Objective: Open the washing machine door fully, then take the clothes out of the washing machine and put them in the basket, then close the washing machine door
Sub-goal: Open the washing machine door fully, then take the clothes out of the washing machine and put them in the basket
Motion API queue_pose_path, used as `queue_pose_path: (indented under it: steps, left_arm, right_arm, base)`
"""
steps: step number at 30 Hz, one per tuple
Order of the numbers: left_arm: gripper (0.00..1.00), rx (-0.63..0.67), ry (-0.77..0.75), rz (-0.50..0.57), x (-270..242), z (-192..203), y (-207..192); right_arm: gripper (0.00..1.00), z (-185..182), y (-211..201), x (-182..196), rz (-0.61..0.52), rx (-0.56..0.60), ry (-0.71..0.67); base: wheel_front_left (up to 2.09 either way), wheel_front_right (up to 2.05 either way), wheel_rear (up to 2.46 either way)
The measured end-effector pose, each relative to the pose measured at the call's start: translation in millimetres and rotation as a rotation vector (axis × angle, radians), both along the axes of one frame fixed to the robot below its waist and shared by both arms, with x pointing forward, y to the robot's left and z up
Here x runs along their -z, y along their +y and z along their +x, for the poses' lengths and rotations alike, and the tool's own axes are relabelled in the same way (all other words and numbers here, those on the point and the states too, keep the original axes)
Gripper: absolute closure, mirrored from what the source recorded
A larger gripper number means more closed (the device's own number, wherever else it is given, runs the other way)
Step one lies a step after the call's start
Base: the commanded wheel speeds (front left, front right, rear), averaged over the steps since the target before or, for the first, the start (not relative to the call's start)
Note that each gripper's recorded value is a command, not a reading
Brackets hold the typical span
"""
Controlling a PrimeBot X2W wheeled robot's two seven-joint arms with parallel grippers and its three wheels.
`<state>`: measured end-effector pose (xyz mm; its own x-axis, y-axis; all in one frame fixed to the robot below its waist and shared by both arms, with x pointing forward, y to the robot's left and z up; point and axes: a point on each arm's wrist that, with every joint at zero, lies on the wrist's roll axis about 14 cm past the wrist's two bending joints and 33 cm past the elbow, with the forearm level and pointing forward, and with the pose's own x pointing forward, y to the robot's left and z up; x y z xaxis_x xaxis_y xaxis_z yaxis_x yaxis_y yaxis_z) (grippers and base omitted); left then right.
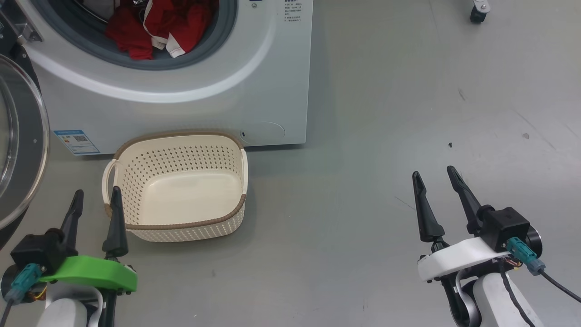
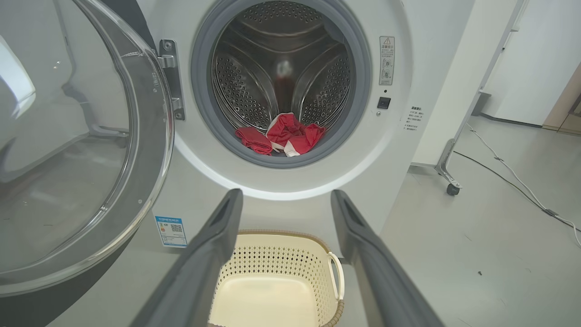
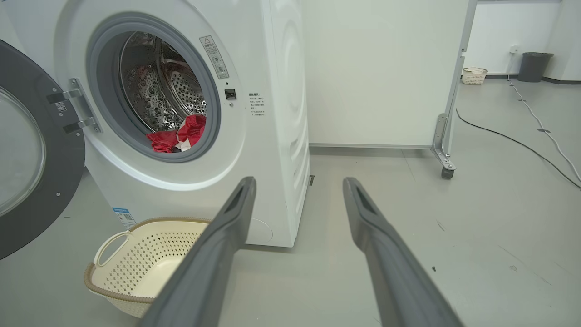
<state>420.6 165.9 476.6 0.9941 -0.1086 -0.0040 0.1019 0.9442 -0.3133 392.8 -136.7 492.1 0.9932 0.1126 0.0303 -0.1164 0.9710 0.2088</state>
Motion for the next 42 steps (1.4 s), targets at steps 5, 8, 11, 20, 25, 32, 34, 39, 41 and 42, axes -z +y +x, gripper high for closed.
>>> queue_pose_path:
  steps: [5, 8, 11, 20, 25, 32, 34, 39, 41, 42]
  left_arm:
    - [0.0, 0.0, -0.002, -0.002, -0.7, -0.7, -0.7]
    - [0.0, -0.001, 0.005, -0.004, 1.8, -2.9, -1.0]
    - [0.0, 0.0, 0.01, -0.005, 3.4, -4.3, -1.1]
    - [0.0, 0.002, 0.002, -0.009, 0.8, -3.8, -2.2]
    - [0.0, 0.008, -0.003, -0.009, -1.1, -3.9, -4.0]
    - [0.0, 0.008, -0.008, -0.01, -2.8, -4.7, -3.8]
    - [0.0, 0.006, -0.007, -0.016, -2.7, -5.4, -3.5]
    - [0.0, 0.005, -0.008, -0.016, -3.2, -6.5, -2.7]
    - [0.0, 0.004, -0.009, -0.016, -3.5, -7.0, -2.5]
    - [0.0, 0.004, -0.009, -0.015, -3.6, -7.2, -2.5]
  right_arm:
    - [0.0, -0.3, 0.0, -0.3, 0.001, -0.001, -0.001]
    - [0.0, -0.5, 0.0, -0.5, 0.002, 0.0, -0.002]
    - [0.0, -1.2, 0.2, 0.1, -0.001, -0.002, 0.0]
    - [0.0, -2.3, 0.9, 2.2, -0.004, -0.006, 0.005]
    - [0.0, -2.9, 1.6, 2.7, -0.011, -0.011, 0.006]
    - [0.0, -4.1, 2.9, 4.9, -0.011, -0.017, 0.012]
    - [0.0, -4.1, 3.5, 5.1, -0.011, -0.019, 0.013]
    - [0.0, -4.5, 5.3, 5.9, -0.01, -0.025, 0.015]
    - [0.0, -4.8, 6.5, 6.3, -0.009, -0.031, 0.016]
    - [0.0, -4.8, 6.7, 6.5, -0.01, -0.032, 0.017]
  base:
    - [0.0, 0.0, 0.0]
    - [0.0, 0.0, 0.0]
    - [0.0, 0.0, 0.0]
    - [0.08, -0.08, 0.0]
    - [0.31, -0.39, 0.08]
    - [0.48, -0.63, 0.15]
    - [0.66, -0.81, 0.15]
    - [0.81, -0.96, 0.15]
    - [0.95, -1.1, 0.15]
    - [1.02, -1.16, 0.14]
